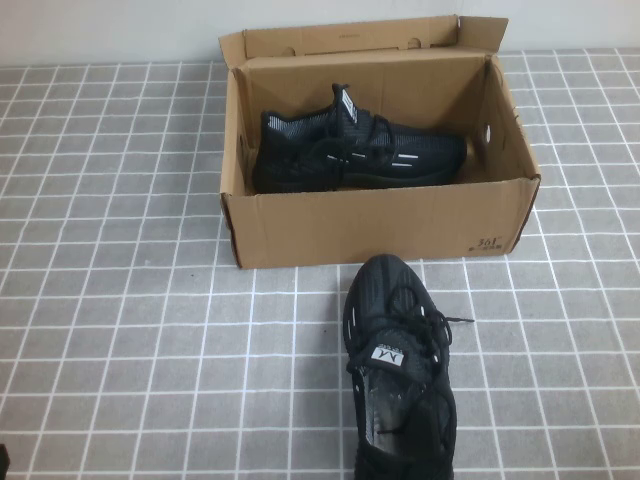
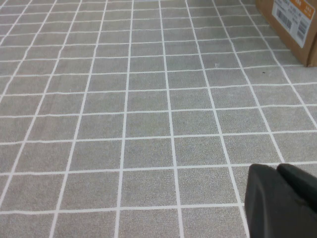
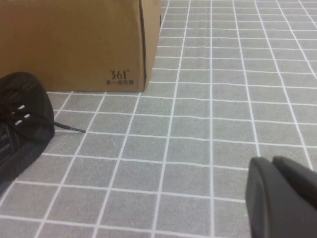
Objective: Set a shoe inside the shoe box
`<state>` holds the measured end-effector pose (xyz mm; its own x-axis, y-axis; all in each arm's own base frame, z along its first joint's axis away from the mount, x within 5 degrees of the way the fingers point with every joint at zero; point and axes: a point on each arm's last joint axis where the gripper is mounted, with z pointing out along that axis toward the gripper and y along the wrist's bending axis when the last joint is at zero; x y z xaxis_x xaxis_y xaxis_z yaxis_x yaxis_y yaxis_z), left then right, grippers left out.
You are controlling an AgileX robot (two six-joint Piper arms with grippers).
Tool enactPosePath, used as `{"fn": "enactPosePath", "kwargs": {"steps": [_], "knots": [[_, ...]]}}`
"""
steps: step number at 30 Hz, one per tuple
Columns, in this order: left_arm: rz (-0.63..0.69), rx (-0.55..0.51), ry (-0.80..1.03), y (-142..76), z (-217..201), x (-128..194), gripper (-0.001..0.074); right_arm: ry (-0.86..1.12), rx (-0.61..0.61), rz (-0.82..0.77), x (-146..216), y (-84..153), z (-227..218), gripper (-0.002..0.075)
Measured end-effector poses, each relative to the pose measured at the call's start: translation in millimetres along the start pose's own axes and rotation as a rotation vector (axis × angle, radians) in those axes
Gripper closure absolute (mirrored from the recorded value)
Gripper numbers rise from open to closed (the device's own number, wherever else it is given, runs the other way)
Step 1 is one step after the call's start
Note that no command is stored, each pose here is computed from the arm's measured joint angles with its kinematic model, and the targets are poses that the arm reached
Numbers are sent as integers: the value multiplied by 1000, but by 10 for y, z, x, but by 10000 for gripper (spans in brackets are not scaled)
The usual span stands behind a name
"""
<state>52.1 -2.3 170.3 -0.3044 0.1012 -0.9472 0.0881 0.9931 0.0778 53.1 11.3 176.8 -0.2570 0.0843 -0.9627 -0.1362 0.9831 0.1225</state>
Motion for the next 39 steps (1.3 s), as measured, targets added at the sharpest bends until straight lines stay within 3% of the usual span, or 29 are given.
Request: {"fn": "enactPosePath", "kwargs": {"steps": [35,39], "knots": [[0,0,0,0,0,0,736,0,-1,2,0,1,0,742],[0,0,0,0,0,0,736,-23,-25,83,-21,22,0,742]]}}
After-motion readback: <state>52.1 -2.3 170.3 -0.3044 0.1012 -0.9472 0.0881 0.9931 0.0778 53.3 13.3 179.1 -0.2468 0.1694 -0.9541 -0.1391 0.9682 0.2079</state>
